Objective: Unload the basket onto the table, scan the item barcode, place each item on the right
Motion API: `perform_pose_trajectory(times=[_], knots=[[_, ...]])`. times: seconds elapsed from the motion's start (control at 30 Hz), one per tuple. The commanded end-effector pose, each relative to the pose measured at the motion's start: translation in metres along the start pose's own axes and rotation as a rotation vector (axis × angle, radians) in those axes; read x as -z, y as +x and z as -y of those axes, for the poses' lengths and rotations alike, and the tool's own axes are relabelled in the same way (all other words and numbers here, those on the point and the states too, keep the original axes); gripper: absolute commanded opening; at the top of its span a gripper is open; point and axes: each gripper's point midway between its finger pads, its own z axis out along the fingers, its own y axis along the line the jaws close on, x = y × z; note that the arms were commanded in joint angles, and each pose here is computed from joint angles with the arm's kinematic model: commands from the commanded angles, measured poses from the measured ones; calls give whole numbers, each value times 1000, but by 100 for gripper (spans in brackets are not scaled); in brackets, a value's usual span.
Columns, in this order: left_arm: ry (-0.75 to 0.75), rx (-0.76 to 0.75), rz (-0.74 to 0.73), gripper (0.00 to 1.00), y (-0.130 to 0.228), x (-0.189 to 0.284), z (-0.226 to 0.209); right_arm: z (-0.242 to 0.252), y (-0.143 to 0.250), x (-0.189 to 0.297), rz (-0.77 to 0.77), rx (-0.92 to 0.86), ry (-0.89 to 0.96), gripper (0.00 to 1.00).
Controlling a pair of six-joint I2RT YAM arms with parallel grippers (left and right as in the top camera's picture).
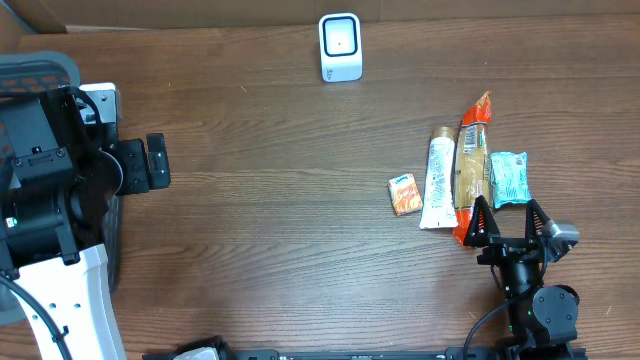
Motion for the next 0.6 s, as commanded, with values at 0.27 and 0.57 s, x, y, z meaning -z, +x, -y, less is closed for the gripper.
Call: perform_pose_trajectory(times=[0.27, 0.57], knots=[[-7, -18, 181, 100, -3, 59, 3, 1, 2, 0, 2, -4, -2, 100], [101, -51, 502, 100, -21, 69, 31, 1, 2, 0, 2, -4, -2, 100]])
